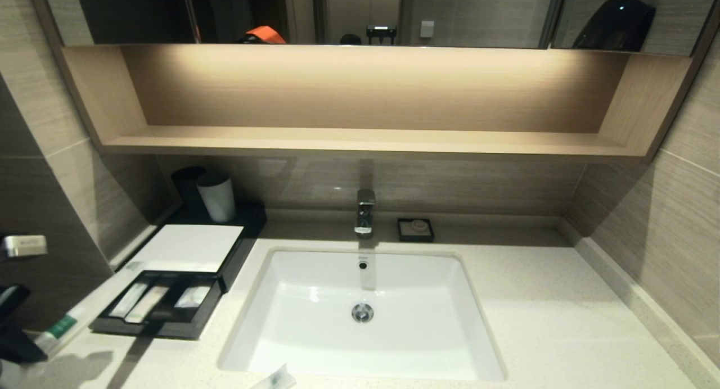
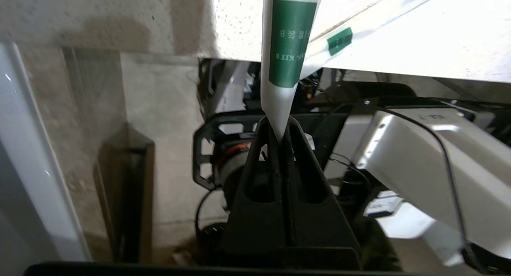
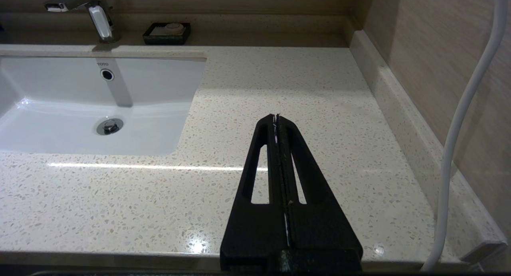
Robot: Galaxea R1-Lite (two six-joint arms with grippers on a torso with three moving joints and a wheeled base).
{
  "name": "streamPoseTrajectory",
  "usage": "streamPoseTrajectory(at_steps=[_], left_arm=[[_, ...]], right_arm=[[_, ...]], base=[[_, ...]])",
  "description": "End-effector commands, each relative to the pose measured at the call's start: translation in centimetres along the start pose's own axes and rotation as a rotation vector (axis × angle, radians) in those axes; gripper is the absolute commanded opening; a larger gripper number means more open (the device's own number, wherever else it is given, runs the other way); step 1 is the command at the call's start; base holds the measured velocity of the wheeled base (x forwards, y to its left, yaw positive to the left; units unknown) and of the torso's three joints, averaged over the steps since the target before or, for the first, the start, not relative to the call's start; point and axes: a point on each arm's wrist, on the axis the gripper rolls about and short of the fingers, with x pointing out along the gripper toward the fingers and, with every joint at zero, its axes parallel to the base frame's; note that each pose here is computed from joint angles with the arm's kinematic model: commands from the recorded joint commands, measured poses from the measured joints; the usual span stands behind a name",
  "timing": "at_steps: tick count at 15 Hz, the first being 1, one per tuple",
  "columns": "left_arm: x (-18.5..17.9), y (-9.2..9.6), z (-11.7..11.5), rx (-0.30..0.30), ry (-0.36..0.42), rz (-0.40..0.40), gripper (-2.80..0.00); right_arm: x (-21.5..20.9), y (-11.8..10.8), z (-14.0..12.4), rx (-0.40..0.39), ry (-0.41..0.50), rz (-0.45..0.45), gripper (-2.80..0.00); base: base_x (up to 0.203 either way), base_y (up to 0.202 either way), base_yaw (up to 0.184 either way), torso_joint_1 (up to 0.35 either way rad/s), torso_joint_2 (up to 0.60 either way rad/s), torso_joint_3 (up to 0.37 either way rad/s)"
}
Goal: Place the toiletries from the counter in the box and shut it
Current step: Place the bathroom toiletry into the drawer
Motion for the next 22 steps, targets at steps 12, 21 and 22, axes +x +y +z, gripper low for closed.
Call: streamPoseTrajectory(at_steps=[12,21,22], left_arm=[[2.1,2.3,4.9,-0.108,0.145,-0.036,-2.8],[4.1,3.4,6.2,-0.101,0.21,-0.064,-2.8],[4.3,3.5,6.4,-0.1,0.207,-0.063,-2.8]], right_arm=[[0.0,0.0,0.0,0.0,0.0,0.001,-2.8],[0.0,0.0,0.0,0.0,0.0,0.001,-2.8],[0.0,0.0,0.0,0.0,0.0,0.0,-2.8]], base=[[0.0,0.0,0.0,0.0,0.0,0.0],[0.0,0.0,0.0,0.0,0.0,0.0],[0.0,0.0,0.0,0.0,0.0,0.0]])
